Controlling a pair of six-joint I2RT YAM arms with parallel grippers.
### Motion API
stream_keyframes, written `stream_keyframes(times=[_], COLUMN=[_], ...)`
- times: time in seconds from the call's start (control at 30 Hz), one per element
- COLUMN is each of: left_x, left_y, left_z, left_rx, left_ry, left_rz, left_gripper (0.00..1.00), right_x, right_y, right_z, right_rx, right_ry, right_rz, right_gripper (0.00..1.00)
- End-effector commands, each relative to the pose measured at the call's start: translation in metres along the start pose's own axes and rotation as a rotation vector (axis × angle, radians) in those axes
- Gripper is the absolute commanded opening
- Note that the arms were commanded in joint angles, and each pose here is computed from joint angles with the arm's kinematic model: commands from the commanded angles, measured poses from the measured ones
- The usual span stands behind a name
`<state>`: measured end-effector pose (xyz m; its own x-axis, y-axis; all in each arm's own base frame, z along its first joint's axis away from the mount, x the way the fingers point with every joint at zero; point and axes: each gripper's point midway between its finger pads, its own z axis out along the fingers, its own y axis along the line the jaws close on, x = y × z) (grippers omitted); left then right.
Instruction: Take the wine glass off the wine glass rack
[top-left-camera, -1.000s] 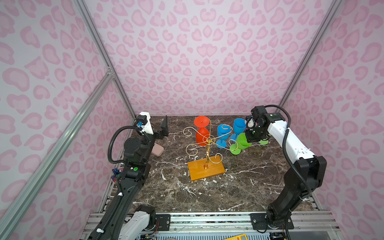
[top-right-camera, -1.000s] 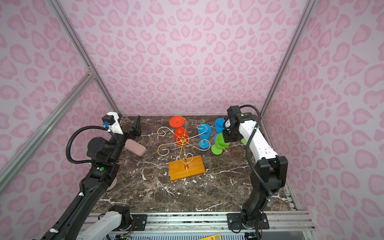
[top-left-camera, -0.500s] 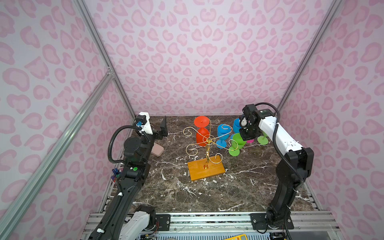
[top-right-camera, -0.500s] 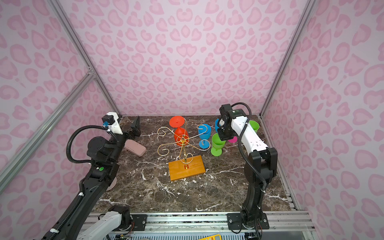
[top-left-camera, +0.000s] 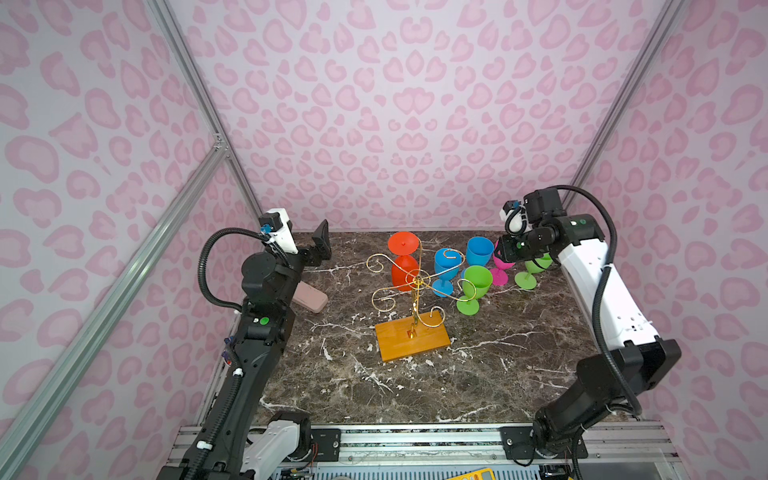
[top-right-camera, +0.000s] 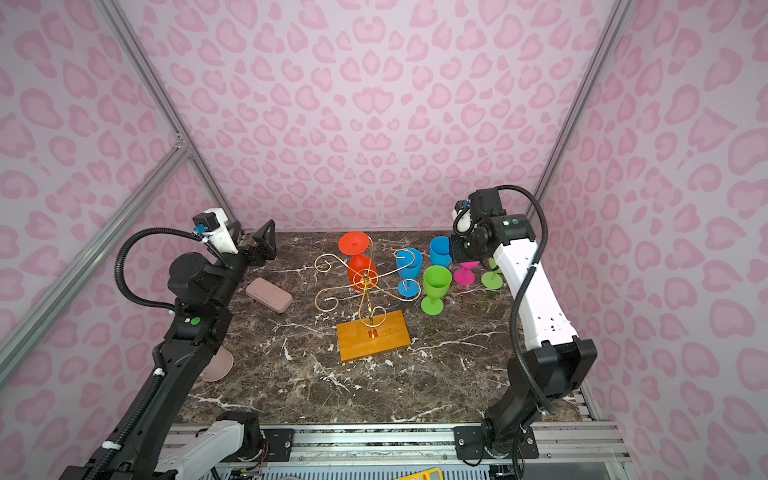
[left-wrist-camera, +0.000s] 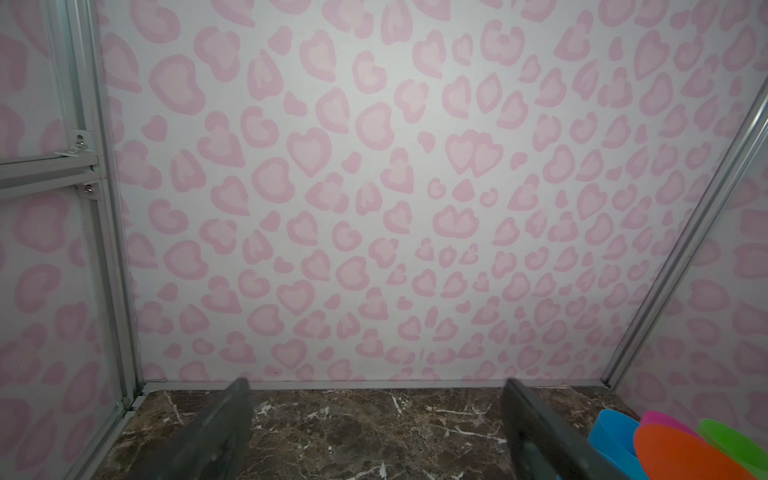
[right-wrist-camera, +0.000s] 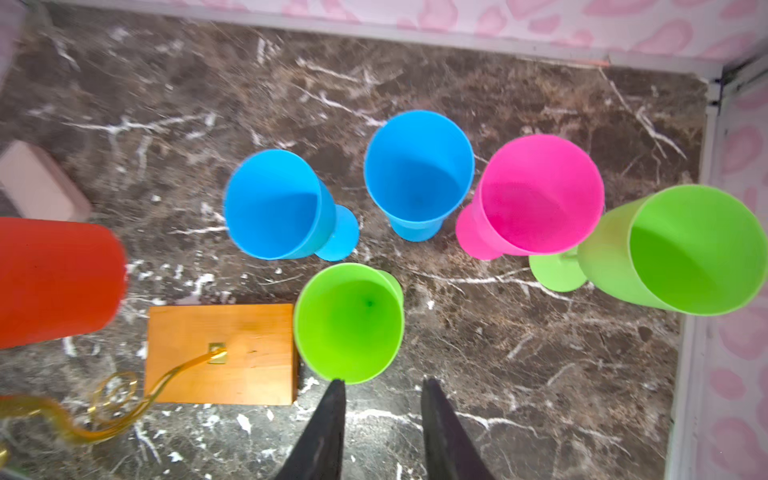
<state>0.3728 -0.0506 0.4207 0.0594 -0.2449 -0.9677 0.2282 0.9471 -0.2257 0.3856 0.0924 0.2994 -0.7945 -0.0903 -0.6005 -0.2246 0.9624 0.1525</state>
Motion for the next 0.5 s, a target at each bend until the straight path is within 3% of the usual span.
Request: stream_keyframes(times=[0.0,0.13,0.3,0.47], left_x=[0.01,0.014,0.019,0.038], left_y=[-0.025,-0.047,-0.076,-0.09], left_z=[0.007,0.022,0.036,0.048], left_rx=[0.189,0.389,0.658,0.733], left_ry=[0.132,0.316,0.475,0.579], left_rz=[-0.178,-0.314,-0.464,-0.503], left_gripper=[0.91,0.87,0.73,0.69], right_x=[-0.027,-0.041,-0.048,-0.046], right_y=[0.024,0.032,0.043,0.045], right_z=[-0.02,-0.045,-0.064,-0.063], right_rx=[-0.14,-0.227,-0.312,-0.328], right_ry=[-0.184,-0.347,-0.436,-0.437], right_rz=[0.032,0.058,0.05,0.043], right_gripper=[0.45,0.56,0.66,0.72])
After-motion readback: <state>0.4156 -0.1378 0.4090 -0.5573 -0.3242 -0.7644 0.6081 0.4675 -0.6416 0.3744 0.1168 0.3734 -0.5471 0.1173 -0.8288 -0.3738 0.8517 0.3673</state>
